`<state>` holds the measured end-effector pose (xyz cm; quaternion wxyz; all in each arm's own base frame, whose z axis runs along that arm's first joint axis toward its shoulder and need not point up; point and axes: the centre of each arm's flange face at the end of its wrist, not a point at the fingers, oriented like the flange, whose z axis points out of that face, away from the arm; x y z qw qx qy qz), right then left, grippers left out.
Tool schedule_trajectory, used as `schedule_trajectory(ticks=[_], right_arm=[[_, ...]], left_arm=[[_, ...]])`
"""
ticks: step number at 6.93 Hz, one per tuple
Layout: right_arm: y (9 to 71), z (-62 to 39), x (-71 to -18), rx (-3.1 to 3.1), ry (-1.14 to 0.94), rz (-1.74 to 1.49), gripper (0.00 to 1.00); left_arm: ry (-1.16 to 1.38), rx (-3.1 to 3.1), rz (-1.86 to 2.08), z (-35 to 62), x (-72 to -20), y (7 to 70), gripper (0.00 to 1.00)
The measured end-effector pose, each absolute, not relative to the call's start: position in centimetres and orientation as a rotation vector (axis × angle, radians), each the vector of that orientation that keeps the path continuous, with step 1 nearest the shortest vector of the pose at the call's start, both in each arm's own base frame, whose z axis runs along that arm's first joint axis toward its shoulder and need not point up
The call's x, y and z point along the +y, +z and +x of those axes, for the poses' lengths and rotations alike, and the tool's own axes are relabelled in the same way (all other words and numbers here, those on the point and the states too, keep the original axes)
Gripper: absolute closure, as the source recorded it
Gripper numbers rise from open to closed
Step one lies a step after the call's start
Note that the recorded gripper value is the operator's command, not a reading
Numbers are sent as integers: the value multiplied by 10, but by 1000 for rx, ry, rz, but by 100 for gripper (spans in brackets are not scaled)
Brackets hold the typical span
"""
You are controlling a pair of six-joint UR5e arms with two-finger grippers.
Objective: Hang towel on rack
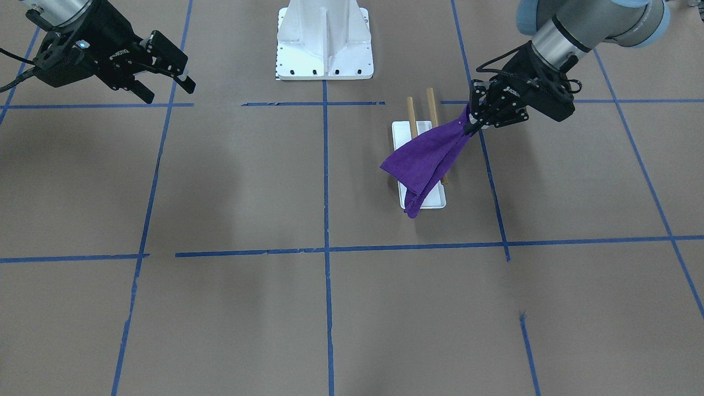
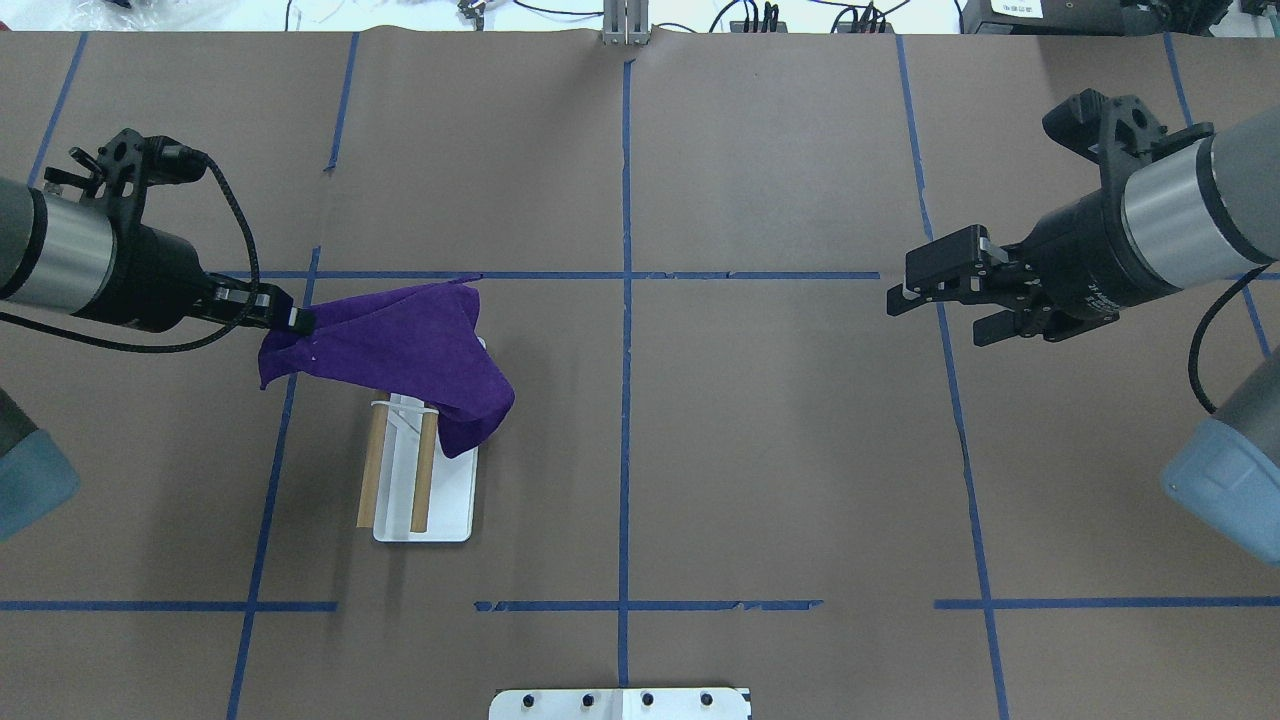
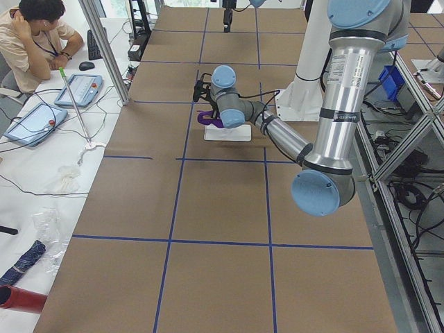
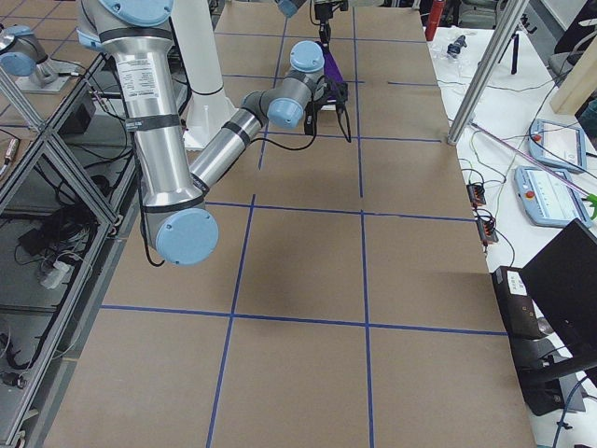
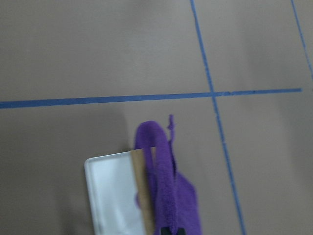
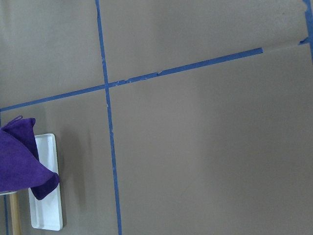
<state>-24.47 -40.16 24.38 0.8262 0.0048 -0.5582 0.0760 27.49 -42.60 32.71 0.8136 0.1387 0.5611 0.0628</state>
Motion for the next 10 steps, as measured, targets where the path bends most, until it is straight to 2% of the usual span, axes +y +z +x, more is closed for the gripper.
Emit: schedule_trajectory(ticks=[2, 3, 4, 7, 10], right_arm=[[245, -246, -404, -1182, 163, 13, 0], [246, -246, -405, -1180, 160, 16, 0], [247, -246, -405, -1178, 158, 18, 0], [261, -238, -407, -1156, 171, 23, 0], [339, -195, -424, -1034, 83, 97, 0]], left_arm=[[193, 1145, 313, 269, -422, 358, 100], [200, 1134, 311, 271, -424, 369, 62], [201, 1129, 308, 274, -427, 379, 1], [195, 1120, 296, 277, -429, 418, 0], [198, 1091, 347, 243, -431, 450, 0]])
